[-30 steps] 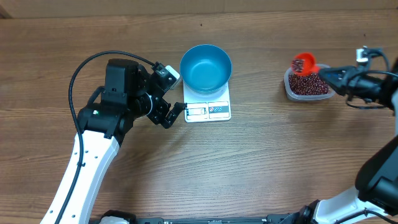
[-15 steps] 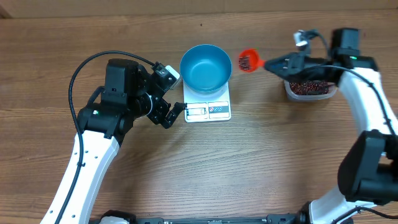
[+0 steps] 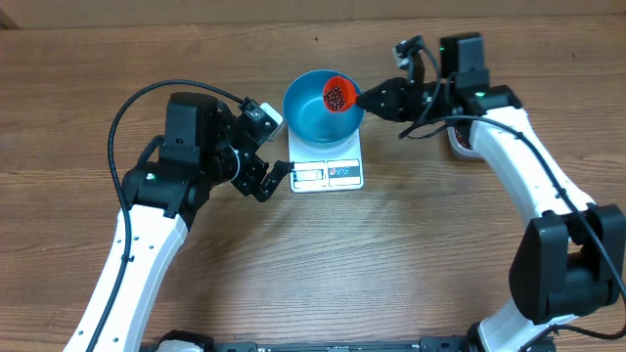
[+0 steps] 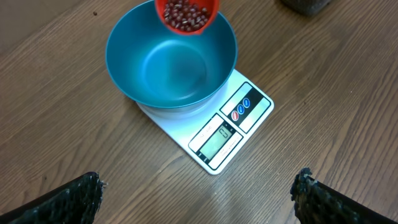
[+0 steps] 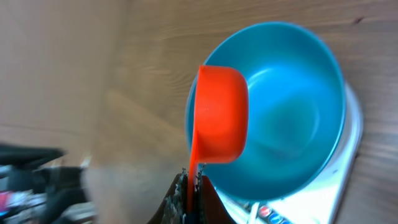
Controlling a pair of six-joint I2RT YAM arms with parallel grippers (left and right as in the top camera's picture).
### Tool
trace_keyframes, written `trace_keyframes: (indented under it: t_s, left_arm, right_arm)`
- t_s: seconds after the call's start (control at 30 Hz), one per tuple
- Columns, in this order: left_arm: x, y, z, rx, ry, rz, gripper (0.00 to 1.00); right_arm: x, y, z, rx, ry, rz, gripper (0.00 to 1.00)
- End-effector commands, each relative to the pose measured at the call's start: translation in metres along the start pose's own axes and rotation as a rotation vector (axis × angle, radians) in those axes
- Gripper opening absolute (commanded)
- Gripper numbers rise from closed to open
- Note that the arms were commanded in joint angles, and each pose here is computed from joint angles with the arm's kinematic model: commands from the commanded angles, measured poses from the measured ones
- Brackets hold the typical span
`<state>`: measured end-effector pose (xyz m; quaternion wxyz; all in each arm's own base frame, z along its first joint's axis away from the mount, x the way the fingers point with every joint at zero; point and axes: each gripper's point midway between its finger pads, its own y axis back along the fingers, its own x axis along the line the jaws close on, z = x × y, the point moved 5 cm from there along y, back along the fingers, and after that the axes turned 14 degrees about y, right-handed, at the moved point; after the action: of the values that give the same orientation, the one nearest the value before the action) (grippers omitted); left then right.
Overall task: Scoop item into bowl and weigh 150g on scale
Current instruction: 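Tip the red scoop with the right gripper to pour beans into the bowl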
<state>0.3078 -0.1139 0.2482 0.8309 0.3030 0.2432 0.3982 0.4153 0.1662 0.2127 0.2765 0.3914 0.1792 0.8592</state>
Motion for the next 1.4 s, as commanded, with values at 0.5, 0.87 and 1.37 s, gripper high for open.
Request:
trace_keyframes:
  t_s: [0.5, 0.87, 1.37]
  left_arm:
    - [0.003, 0.001, 0.001, -0.004, 0.013, 0.004, 1.0]
    - [0.003, 0.001, 0.001, -0.004, 0.013, 0.004, 0.99]
    - [0.003, 0.001, 0.001, -0.003, 0.013, 0.004, 0.99]
  right_arm:
    - [0.031, -0.035, 0.021, 0.062, 0.534, -0.563, 0.04]
    - [0.057, -0.036, 0.019, 0.101, 0.712, -0.73, 0.04]
    - [0.074, -0.017, 0.02, 0.081, 0.69, -0.67, 0.04]
